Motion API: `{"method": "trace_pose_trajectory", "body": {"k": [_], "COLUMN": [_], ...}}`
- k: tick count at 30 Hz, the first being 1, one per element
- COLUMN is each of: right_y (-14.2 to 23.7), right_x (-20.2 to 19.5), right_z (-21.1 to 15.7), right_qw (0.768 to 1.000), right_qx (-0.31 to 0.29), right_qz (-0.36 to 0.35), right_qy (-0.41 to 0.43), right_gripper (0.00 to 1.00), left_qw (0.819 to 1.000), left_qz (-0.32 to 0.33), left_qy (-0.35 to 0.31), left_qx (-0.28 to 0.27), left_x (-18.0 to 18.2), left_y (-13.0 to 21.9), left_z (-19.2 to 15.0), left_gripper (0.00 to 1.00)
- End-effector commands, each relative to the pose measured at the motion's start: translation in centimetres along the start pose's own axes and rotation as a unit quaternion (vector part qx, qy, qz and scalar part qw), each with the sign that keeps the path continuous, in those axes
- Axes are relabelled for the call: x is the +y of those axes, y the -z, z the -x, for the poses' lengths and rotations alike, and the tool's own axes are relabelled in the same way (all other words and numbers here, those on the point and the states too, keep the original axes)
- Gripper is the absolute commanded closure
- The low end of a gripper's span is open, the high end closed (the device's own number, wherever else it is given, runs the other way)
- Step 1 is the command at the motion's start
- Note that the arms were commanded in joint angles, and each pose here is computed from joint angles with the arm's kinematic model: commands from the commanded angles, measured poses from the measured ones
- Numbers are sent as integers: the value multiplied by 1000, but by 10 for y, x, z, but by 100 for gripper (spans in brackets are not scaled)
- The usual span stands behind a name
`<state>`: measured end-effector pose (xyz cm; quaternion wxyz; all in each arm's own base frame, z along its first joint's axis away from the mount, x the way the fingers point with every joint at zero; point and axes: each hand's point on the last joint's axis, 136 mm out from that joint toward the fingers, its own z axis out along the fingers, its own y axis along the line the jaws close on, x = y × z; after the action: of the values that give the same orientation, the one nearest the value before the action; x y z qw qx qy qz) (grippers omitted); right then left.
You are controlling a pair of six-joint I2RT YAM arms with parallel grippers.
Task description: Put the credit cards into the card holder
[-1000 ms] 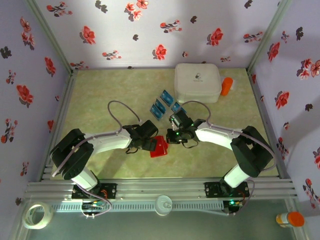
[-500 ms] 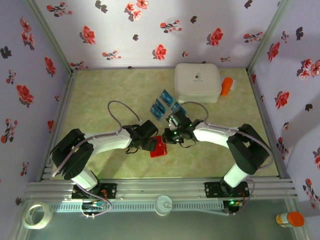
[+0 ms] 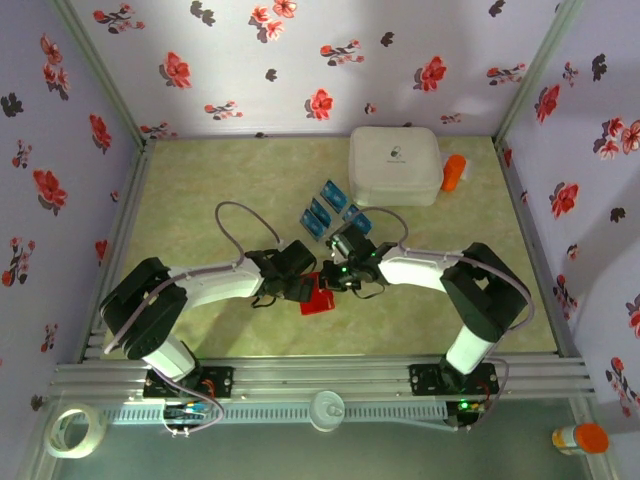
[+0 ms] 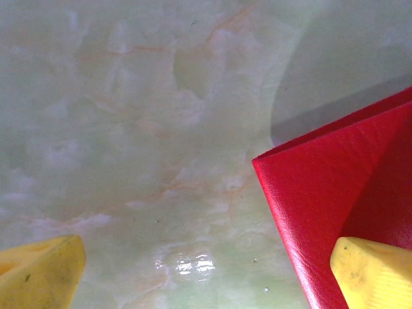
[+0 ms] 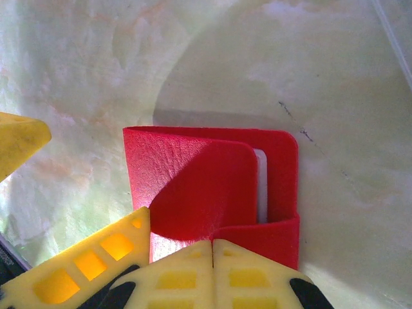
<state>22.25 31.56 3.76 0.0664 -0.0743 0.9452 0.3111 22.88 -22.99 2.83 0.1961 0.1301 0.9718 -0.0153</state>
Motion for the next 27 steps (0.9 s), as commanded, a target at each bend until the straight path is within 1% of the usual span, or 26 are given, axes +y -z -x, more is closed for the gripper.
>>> {"method": "trace_pose_trajectory", "body": {"k": [1, 6, 20, 27], "right_y": [-6, -11, -13, -12], "right_x": [11, 7, -29, -36], "right_z": [-1, -7, -33, -41], "right_qw": [1000, 1000, 999, 998], "right_qx": [5, 12, 25, 29], "right_qz": [11, 3, -44, -49], "right_qy": [3, 4, 0, 0], "right_gripper": [100, 100, 100, 100], "left_qw": [999, 999, 999, 999], "left_qz": [27, 28, 28, 28], "left_qy": [-20, -20, -21, -19], "left_qx": [35, 36, 35, 35], "left_x": [13, 13, 14, 13], "left_y": [-9, -10, -9, -9], "left_z": [-26, -27, -27, -27], "left_gripper": [0, 0, 0, 0]}}
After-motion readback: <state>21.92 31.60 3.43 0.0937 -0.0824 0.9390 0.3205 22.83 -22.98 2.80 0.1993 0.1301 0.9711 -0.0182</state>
